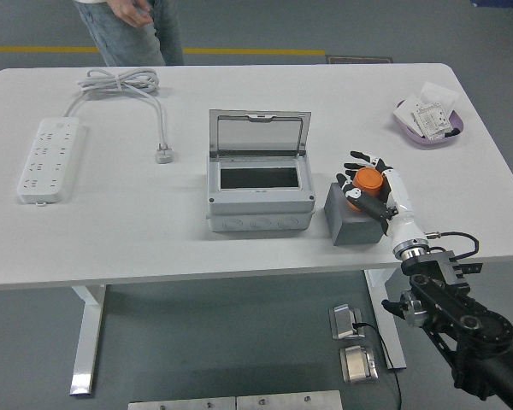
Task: Fetch the battery,place it into the box,close the lid of the box
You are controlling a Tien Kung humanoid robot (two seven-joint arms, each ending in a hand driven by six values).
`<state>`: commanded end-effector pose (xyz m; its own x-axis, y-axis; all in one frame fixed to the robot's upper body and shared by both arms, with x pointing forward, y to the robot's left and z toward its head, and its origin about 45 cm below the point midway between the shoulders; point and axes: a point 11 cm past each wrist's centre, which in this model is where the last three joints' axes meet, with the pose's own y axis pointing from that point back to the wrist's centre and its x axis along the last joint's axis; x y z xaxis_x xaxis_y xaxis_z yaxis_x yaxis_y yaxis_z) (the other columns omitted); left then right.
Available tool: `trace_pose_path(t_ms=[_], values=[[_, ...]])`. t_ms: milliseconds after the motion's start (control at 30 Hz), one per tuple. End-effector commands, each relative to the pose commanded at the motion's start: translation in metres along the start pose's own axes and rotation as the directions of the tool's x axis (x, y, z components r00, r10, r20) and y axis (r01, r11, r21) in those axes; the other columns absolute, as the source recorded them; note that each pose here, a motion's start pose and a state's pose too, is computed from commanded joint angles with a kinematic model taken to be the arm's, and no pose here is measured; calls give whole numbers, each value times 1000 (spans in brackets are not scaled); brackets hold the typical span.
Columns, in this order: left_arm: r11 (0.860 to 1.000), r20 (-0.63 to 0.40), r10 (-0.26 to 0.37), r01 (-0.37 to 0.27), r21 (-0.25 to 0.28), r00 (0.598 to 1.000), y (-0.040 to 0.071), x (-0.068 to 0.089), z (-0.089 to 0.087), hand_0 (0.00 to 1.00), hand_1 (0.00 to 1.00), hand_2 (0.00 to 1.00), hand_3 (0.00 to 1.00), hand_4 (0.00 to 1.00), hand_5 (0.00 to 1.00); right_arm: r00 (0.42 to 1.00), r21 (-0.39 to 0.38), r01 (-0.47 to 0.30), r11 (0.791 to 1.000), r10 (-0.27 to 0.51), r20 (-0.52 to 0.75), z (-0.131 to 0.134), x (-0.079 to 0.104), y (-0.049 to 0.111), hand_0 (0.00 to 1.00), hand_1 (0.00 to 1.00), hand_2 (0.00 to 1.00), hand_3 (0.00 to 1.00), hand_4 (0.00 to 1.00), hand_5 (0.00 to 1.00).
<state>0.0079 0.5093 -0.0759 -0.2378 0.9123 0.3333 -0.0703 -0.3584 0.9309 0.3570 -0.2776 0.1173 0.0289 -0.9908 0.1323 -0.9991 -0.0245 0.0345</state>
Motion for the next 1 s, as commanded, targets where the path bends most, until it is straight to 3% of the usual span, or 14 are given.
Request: trace_pose_path(t_ms=[133, 167, 333, 367, 533, 567, 733, 767, 1000], values=[[1000, 0, 1, -1, -1, 1000, 0, 1, 1, 617, 676, 606, 647, 714, 166, 1000, -4, 2, 1000, -2, 12, 1, 0, 1, 611, 646, 655, 723, 472, 4], [1000, 0, 1, -1, -1, 1000, 0, 1, 1, 617, 676, 607, 648, 717, 161, 1000, -5, 2, 1000, -2, 16, 1, 0, 1, 543, 555, 564, 642, 398, 16], [1000, 1, 3, -3, -1, 1000, 0, 2, 0, 617, 676, 607, 648, 717, 161, 1000, -8, 7, 1000, -7, 29, 2, 0, 1, 543, 555, 564, 642, 398, 16], [1000, 2, 3, -3, -1, 1000, 0, 2, 0, 617, 676, 607, 648, 717, 157, 999, -10, 10, 1000, -10, 30, 2, 0, 1, 468, 479, 481, 586, 308, 45], [1000, 4, 5, -5, 0, 1000, 0, 3, -1, 617, 676, 607, 648, 717, 157, 999, -23, 24, 999, -23, 33, 3, -3, 2, 468, 479, 481, 586, 308, 45], [1000, 5, 6, -6, 1, 1000, 0, 3, -1, 616, 676, 607, 649, 720, 151, 999, -25, 26, 999, -25, 34, 3, -3, 2, 330, 377, 409, 460, 133, 2], [1000, 6, 9, -9, 2, 1000, 0, 5, -2, 616, 676, 607, 649, 720, 151, 999, -29, 31, 999, -30, 38, 3, -5, 2, 330, 377, 409, 460, 133, 2], [1000, 6, 9, -9, 2, 1000, 1, 5, -2, 616, 676, 610, 650, 722, 150, 999, -29, 32, 999, -31, 38, 3, -5, 2, 237, 284, 315, 295, 2, 2], [1000, 8, 13, -13, 4, 1000, 1, 6, -3, 617, 676, 611, 651, 725, 148, 999, -24, 30, 999, -29, 40, 0, -5, 0, 228, 252, 312, 271, 2, 2]])
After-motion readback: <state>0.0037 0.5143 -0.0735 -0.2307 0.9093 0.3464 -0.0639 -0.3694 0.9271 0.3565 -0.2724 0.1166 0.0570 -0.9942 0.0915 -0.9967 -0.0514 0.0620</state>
